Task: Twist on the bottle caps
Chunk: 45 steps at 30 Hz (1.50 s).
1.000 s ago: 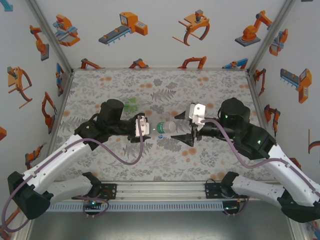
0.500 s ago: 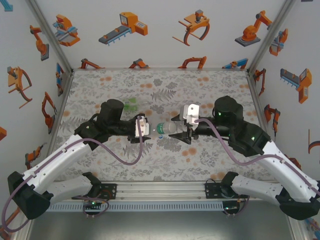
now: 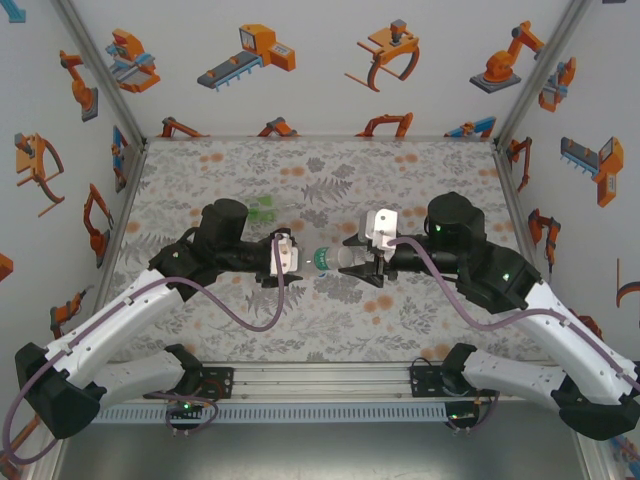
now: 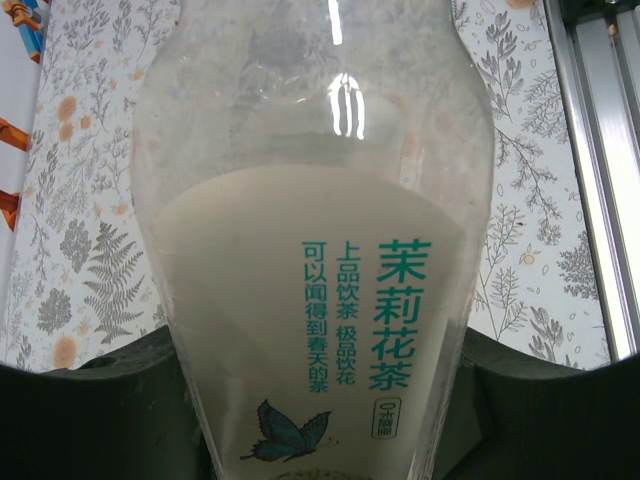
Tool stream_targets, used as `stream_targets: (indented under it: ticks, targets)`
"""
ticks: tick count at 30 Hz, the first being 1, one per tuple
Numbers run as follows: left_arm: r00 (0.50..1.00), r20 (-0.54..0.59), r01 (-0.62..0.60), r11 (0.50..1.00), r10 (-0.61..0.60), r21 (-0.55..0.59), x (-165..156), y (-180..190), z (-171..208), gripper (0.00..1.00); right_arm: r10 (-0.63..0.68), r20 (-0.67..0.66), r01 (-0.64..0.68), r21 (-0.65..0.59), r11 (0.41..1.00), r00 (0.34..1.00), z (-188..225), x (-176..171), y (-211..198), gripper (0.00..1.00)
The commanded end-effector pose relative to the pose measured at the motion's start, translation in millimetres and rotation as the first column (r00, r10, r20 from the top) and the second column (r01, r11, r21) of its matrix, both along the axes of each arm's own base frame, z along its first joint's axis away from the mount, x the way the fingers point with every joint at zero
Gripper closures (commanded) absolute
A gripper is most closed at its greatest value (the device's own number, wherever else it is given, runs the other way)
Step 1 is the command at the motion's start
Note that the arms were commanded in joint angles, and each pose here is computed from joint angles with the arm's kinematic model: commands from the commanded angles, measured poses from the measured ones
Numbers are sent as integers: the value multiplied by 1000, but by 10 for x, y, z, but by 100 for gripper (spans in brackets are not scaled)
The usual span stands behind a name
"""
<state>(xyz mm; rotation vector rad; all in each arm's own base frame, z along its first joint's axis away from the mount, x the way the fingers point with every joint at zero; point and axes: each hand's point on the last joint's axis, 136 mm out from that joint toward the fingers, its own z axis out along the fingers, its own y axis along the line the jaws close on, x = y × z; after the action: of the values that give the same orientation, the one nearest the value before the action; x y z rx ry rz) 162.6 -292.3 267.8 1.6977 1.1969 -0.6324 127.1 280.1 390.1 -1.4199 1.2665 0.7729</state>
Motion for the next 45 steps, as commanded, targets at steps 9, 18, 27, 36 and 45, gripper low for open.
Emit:
stream_targets:
  ticks: [9,18,27,36,45]
  targets:
    - [999,51,15,1000,-14,-24,-39,14,174,100,-27,-15,28,40,999,1000,95,23,-2,72]
    - [998,60,-18,1000,19,-11,30,14,146,100,-201,-239,247,184,951,950,105,323,-6,100]
    - [995,73,-65,998,65,2,120,22,126,100,-353,-630,584,201,787,692,2,761,-123,100]
    - [982,103,-161,987,159,9,302,54,124,100,-338,-882,794,63,605,328,-292,989,-287,100]
    - [979,103,-181,983,178,20,348,55,94,100,-324,-926,829,-24,559,193,-474,1048,-289,100]
